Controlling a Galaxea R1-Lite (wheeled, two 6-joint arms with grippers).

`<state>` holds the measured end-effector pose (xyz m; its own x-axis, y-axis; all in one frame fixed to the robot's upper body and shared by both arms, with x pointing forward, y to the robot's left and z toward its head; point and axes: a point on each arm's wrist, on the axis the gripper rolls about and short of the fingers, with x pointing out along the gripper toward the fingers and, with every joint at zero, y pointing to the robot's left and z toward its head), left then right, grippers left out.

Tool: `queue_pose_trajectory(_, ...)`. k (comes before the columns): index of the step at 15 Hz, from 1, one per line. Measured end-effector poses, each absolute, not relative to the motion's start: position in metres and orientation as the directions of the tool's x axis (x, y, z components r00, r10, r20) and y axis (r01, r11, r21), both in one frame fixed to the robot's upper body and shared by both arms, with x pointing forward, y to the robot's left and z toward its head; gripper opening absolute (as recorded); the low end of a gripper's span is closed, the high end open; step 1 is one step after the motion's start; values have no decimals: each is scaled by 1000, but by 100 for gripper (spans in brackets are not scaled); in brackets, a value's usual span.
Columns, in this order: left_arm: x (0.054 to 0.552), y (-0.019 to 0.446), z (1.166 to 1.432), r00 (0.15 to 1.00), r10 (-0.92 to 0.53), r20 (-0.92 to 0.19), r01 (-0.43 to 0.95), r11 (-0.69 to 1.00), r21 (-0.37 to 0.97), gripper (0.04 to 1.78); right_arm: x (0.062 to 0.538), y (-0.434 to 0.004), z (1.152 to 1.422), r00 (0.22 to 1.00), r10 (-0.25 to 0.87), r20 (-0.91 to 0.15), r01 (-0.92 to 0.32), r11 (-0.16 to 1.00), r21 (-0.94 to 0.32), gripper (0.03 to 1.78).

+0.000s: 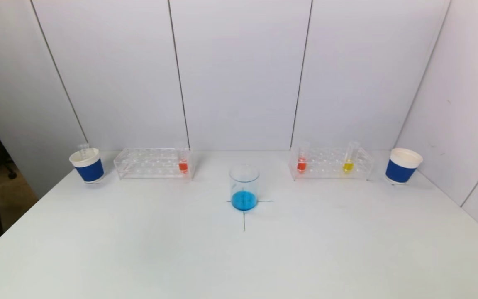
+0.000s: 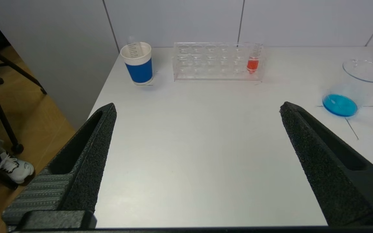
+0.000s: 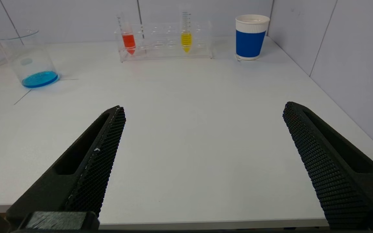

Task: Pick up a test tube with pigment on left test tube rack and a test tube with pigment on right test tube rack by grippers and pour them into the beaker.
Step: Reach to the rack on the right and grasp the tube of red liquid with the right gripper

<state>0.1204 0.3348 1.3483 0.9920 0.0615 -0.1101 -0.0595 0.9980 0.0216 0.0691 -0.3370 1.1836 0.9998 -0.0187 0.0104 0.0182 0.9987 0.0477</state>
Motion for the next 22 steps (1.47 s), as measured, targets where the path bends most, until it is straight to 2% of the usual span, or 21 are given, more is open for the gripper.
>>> queue_pose_trajectory(6,72,334,1283,995,-18,-96,29,993,111,176,69,-337,1184,1000,-18,10,18,999,48,177)
queue_pose_trajectory(12,49,331,1236,983,-143,-117,155,982,104,176,69,-337,1184,1000,-19,10,18,999,48,177)
queue_pose_trajectory(18,51,331,1196,977,-125,-170,143,985,97,176,69,-337,1184,1000,-18,10,18,999,48,177)
queue_pose_trajectory(22,65,333,1185,997,-59,-58,64,993,96,176,69,-337,1184,1000,-19,10,18,999,48,177)
